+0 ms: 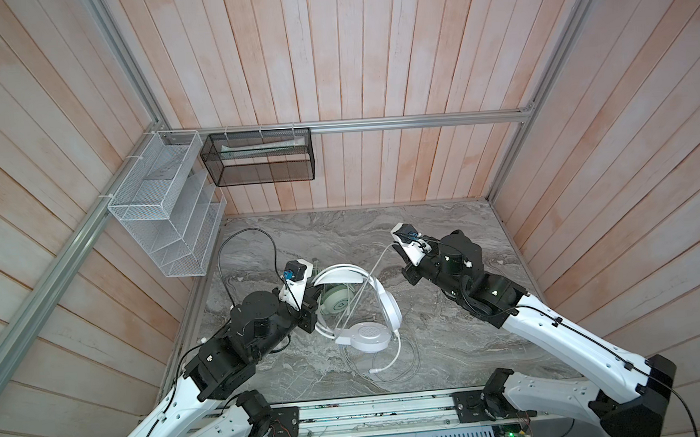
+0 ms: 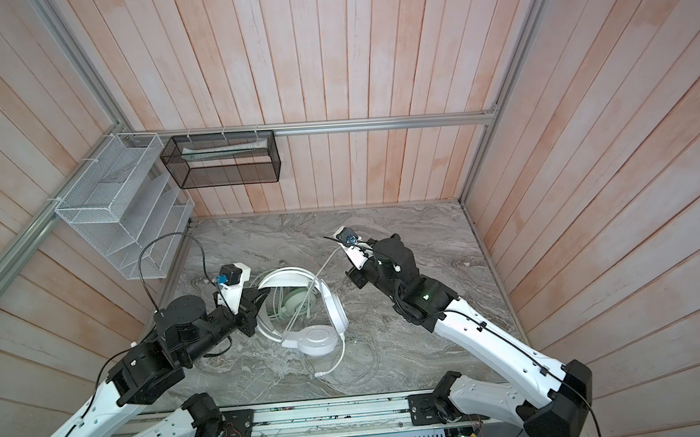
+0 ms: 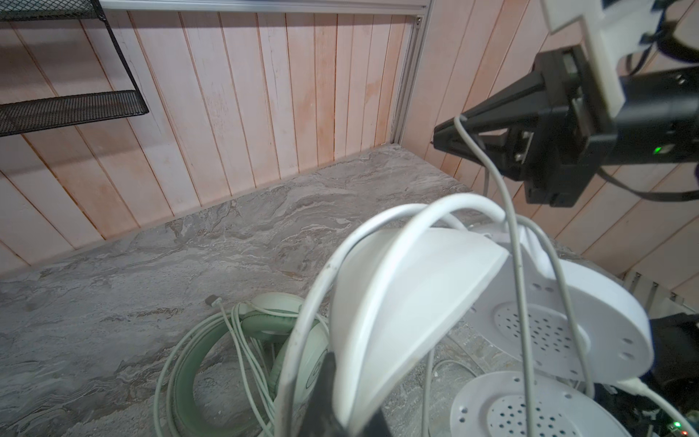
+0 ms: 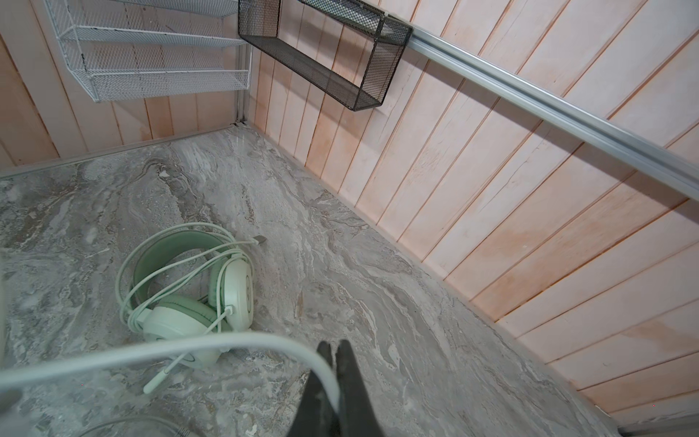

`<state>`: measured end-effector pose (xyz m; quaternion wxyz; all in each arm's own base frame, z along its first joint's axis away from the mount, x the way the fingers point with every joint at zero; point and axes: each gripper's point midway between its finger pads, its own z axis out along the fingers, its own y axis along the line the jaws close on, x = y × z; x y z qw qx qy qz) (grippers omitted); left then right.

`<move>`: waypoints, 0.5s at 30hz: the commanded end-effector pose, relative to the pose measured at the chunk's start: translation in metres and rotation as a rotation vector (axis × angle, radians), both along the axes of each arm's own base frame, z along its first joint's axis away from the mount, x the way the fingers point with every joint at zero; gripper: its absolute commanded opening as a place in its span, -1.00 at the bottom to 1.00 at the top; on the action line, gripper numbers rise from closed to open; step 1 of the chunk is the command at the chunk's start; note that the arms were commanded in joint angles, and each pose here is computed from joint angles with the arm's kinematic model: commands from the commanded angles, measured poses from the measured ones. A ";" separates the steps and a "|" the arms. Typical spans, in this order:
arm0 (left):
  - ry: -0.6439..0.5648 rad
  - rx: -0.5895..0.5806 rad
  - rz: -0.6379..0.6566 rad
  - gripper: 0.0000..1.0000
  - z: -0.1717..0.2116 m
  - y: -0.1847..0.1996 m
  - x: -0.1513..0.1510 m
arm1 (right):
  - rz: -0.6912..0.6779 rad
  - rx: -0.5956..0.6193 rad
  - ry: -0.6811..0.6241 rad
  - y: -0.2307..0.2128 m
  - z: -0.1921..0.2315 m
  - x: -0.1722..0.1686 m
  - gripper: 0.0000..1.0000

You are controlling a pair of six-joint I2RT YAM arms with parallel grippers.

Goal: Wrap the headphones

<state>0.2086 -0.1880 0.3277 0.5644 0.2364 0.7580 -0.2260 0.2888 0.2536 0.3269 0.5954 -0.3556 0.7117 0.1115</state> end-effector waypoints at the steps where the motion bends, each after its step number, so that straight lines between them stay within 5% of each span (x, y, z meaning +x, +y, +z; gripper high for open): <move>1: -0.049 -0.162 -0.014 -1.00 0.048 0.002 -0.010 | 0.003 0.062 0.024 0.003 -0.005 0.002 -0.83; 15: 0.027 -0.297 0.078 -1.00 0.090 0.013 -0.005 | 0.067 0.169 0.123 0.009 -0.045 -0.017 -0.36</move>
